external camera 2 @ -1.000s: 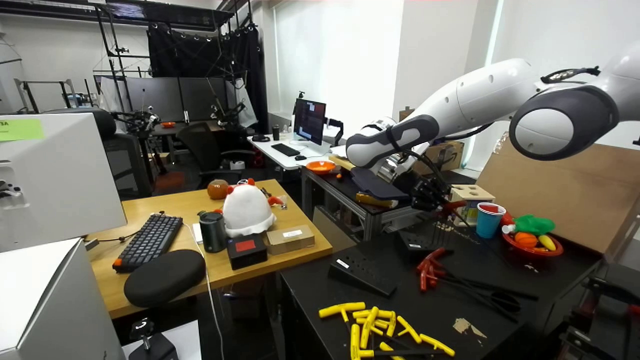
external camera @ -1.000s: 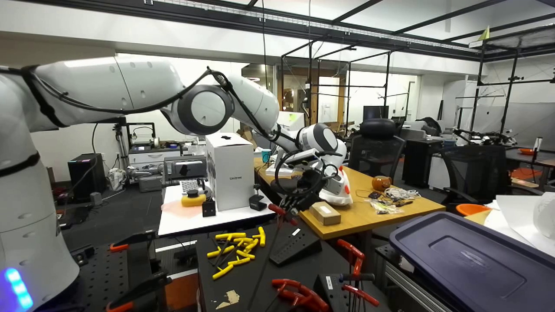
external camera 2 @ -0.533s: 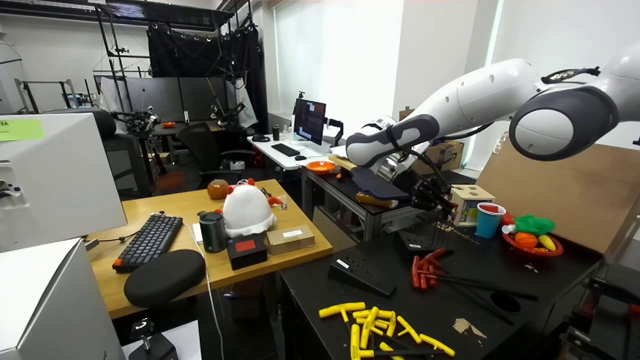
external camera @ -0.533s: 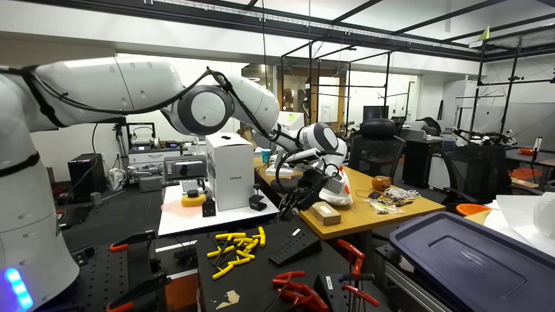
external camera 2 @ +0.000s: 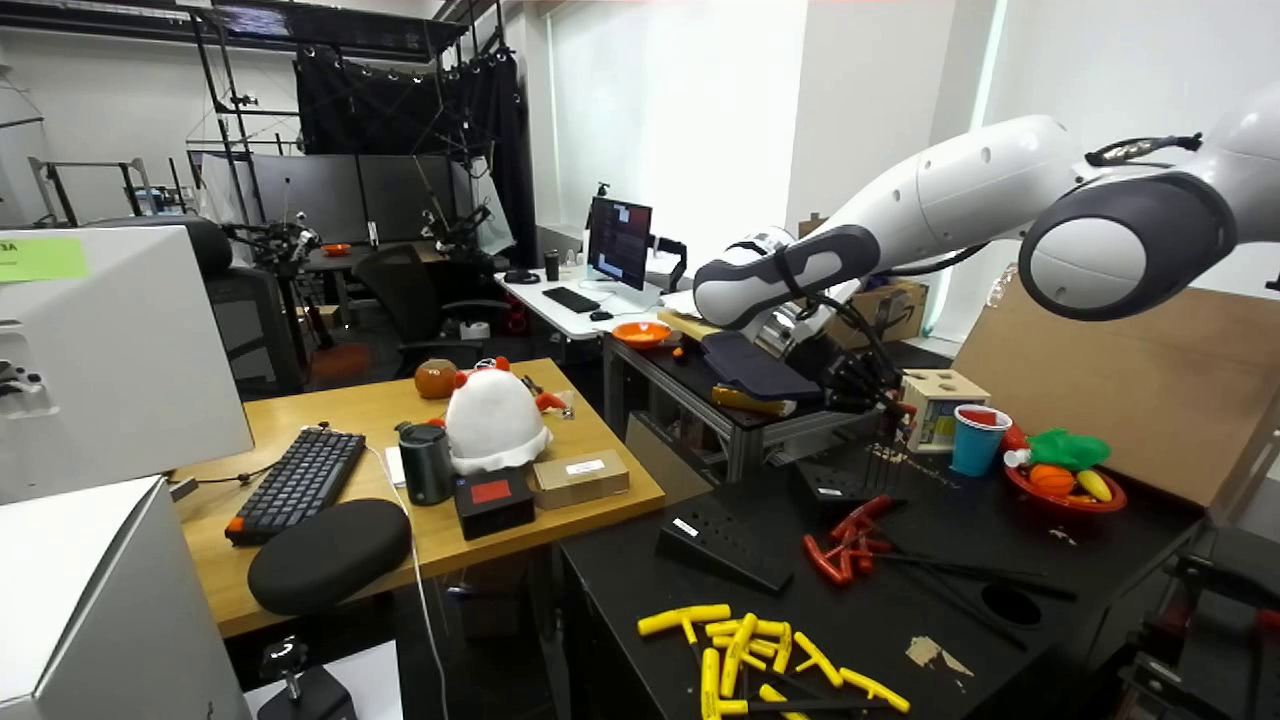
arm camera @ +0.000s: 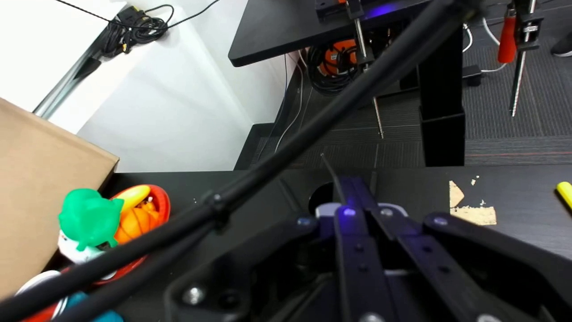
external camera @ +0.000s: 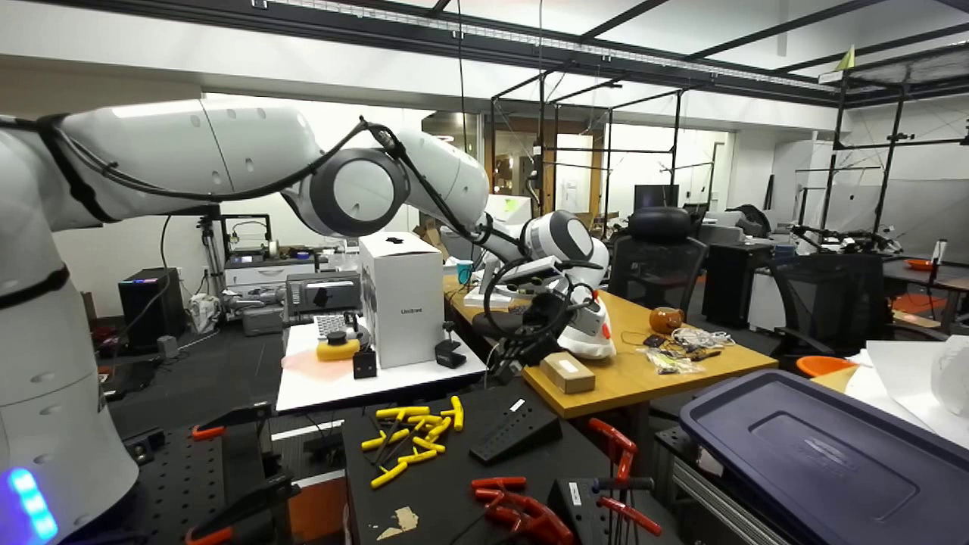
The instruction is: Pick up the red object, then place it on the table
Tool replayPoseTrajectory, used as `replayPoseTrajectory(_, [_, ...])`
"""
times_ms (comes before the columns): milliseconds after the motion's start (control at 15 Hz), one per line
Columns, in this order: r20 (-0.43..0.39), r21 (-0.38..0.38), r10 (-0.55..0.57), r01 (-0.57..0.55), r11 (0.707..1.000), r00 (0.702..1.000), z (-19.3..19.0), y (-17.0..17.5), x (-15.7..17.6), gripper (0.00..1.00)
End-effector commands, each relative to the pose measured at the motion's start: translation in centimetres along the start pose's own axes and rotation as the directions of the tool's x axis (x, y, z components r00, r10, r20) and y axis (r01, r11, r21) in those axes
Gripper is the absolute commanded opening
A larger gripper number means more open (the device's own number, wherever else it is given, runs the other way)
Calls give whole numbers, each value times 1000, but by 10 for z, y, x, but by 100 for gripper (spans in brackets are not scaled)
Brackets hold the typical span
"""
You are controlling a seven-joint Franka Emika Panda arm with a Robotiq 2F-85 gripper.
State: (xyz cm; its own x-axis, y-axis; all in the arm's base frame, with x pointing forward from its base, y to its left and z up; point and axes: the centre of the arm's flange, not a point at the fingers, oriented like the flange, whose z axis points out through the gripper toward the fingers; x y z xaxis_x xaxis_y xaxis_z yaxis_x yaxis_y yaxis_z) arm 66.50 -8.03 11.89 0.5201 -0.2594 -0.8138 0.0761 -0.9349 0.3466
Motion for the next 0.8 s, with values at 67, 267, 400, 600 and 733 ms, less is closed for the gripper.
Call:
replayPoseTrajectory(67, [-82, 67, 1, 5, 998, 997, -28, 23, -12, 0])
replayPoseTrajectory(267, [-169, 139, 18, 5, 990, 985, -39, 43, -33, 26])
replayPoseTrajectory(400, [-236, 188, 27, 18, 982, 971, -46, 59, -49, 34])
replayPoseTrajectory(600, [-325, 255, 57, 29, 967, 944, -57, 83, -70, 56])
replayPoseTrajectory(733, [-382, 294, 88, 31, 955, 920, -63, 99, -83, 72])
